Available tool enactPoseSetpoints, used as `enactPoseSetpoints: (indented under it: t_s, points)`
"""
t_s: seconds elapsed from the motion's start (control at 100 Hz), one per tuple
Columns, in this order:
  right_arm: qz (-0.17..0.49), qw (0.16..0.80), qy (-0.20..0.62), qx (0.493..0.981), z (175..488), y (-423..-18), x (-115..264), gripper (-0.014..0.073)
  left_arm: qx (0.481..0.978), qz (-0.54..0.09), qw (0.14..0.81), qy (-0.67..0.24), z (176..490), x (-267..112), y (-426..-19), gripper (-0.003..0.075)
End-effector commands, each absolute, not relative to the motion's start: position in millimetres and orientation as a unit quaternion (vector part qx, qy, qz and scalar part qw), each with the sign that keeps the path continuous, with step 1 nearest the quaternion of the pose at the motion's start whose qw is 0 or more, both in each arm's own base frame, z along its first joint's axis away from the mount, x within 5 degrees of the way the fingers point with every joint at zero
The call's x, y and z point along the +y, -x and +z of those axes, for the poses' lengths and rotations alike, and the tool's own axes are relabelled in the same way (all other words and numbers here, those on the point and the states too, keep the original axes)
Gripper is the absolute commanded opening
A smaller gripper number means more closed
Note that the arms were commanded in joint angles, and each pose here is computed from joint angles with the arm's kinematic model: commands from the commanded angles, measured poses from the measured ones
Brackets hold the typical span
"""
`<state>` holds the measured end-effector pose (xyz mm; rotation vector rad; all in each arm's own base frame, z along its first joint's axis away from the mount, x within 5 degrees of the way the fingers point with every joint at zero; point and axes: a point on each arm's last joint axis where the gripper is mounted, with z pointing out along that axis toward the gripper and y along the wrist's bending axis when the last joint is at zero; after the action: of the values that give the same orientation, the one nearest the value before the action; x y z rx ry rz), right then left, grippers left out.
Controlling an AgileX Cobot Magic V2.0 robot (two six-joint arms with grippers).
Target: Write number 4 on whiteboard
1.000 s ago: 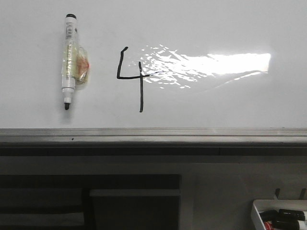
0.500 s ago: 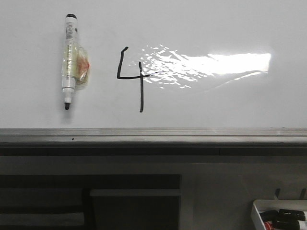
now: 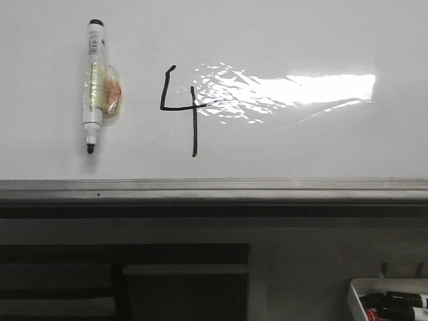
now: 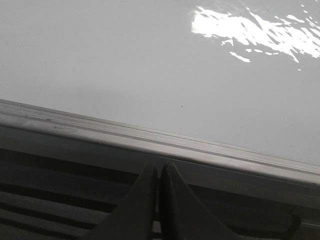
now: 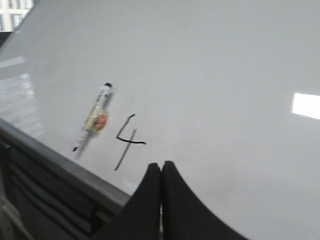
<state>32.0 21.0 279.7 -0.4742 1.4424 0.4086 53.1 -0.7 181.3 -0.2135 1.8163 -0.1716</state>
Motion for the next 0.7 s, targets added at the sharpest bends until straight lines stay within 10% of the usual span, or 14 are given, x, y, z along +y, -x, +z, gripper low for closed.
enactPoseSetpoints:
  t_s: [0.0, 0.32, 0.69]
  points:
    - [0.148, 0.747, 0.154, 0.630, 293.6, -33.7, 15.8, -0.0062, 0.769, -0.081, 0.627, 0.097, 181.1, -0.6, -52.8, -0.0020]
    - [-0.038, 0.728, -0.006, 0.684, 262.6, -47.2, -2.8, -0.0062, 0.769, -0.081, 0.627, 0.097, 181.1, -0.6, -52.8, -0.0020]
    - [-0.042, 0.615, -0.019, 0.787, 174.8, -52.6, -4.8, -0.0062, 0.768, -0.081, 0.628, 0.097, 181.3, -0.6, -52.8, -0.0020]
